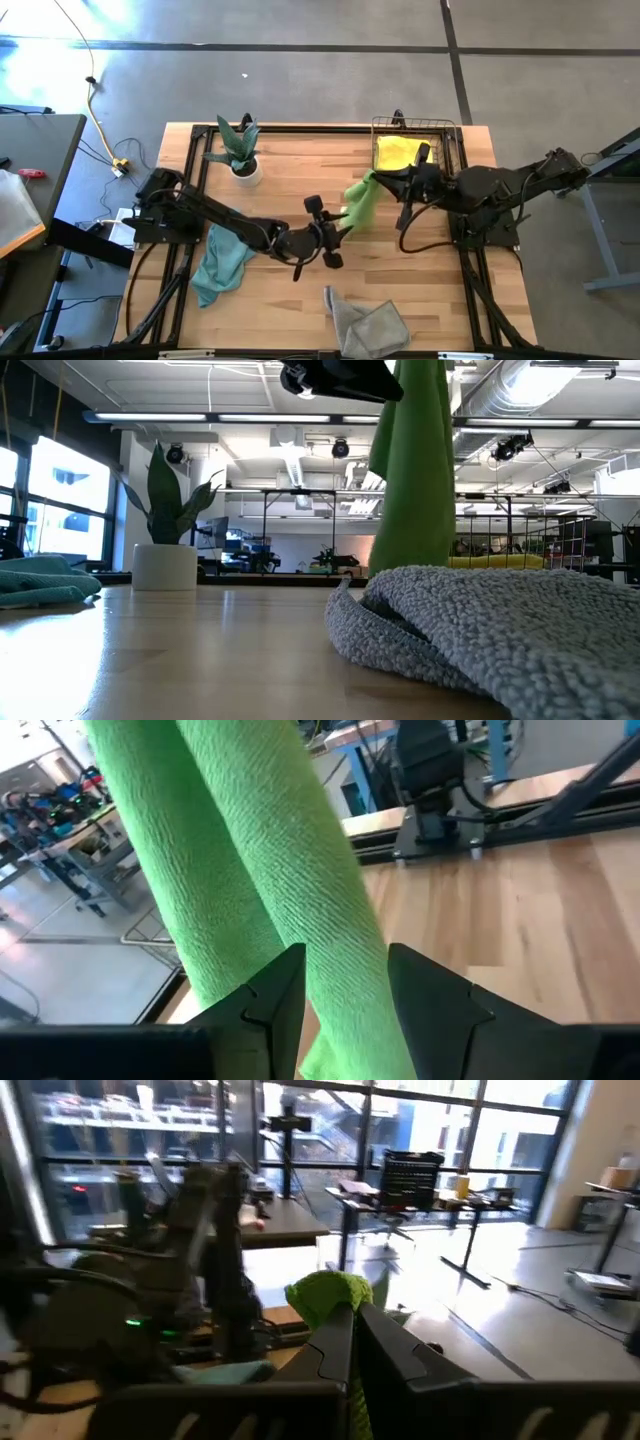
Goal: Fold microfiber towels
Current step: Fold the green towel
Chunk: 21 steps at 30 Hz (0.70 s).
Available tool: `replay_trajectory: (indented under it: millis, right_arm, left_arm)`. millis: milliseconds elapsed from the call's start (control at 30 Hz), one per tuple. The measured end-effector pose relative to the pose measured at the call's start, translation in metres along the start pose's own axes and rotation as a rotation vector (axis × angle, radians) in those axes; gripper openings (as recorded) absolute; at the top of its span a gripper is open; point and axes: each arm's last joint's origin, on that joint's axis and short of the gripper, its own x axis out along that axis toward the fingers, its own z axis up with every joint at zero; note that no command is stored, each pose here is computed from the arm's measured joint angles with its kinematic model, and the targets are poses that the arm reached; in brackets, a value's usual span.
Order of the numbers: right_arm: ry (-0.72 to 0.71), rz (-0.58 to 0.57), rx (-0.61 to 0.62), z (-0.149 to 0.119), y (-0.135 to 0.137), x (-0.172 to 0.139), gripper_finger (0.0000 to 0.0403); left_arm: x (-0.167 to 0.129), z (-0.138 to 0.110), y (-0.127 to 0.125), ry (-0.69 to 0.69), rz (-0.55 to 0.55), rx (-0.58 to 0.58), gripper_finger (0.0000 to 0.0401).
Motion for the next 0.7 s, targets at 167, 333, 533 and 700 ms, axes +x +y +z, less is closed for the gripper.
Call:
replay_trajectory:
  millis: [167,333,533,700]
  right_arm:
    - [-0.025,0.120,0.023,0.002,0.003,0.000,0.0000]
    - [-0.020,0.112,0.000,0.002,0.003,0.000,0.0000]
    - [-0.011,-0.022,-0.086,0.002,-0.001,0.000,0.0000]
    - [-0.015,0.008,-0.093,0.002,-0.001,0.001,0.0000]
  left_arm:
    - [0.009,-0.001,0.010,0.008,0.030,-0.013,0.0133]
    - [0.009,-0.002,0.010,0.014,0.032,-0.009,0.0133]
    - [-0.006,0.001,-0.007,-0.009,-0.023,0.040,0.0133]
    - [-0.010,0.004,-0.009,-0.028,0.000,0.073,0.0133]
